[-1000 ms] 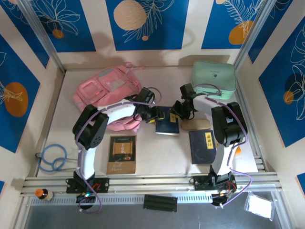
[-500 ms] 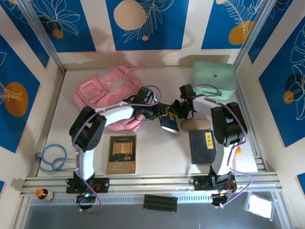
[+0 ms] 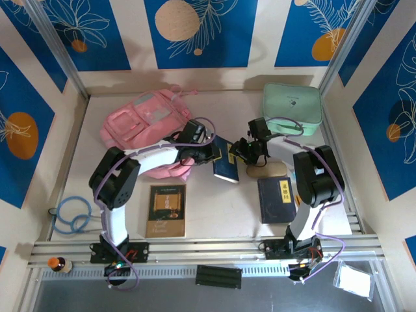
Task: Pack the student bag
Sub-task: Pick up the book at the center of the table, then pass the book.
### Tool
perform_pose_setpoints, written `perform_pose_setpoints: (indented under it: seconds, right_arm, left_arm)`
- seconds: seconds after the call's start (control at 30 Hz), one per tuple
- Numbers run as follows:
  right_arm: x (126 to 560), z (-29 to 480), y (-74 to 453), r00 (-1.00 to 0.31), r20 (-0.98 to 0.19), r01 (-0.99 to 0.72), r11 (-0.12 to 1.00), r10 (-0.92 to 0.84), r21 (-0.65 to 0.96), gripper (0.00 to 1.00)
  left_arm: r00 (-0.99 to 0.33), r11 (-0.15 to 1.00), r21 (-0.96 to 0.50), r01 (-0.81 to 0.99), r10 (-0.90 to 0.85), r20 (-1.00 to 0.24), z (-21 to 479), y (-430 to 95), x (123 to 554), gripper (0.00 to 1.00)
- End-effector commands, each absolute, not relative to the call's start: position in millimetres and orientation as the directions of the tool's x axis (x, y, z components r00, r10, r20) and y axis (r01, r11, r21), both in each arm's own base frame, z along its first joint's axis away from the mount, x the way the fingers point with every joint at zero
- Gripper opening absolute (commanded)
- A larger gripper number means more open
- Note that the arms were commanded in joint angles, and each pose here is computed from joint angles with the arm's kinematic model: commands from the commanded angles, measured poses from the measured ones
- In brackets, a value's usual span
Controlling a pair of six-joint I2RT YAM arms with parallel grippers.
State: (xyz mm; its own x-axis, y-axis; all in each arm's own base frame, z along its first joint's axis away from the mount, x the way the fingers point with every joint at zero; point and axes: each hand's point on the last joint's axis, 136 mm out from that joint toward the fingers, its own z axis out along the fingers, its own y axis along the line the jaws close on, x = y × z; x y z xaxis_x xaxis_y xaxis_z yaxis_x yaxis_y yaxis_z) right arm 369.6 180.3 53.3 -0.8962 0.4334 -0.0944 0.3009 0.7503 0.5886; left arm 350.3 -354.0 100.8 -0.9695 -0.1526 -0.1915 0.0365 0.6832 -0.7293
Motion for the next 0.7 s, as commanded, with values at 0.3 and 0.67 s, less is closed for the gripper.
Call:
perform_pose_setpoints:
  seconds: [0.3,0.67]
  right_arm:
    - [365,163,197,-0.851,-0.138,0.110,0.427,0.507,0.897,0.74]
    - [348,218,250,-0.864,-0.002,0.114,0.198,0.504,0.974,0.81]
  left_arm:
    - [-0.807,0.519,-0.849,0.095,-0.460,-0.371,222,-273,394,0.00]
    - [-0.629,0.294,-0.944,0.152,-0.707,-0.322,295,-237,413,0.00]
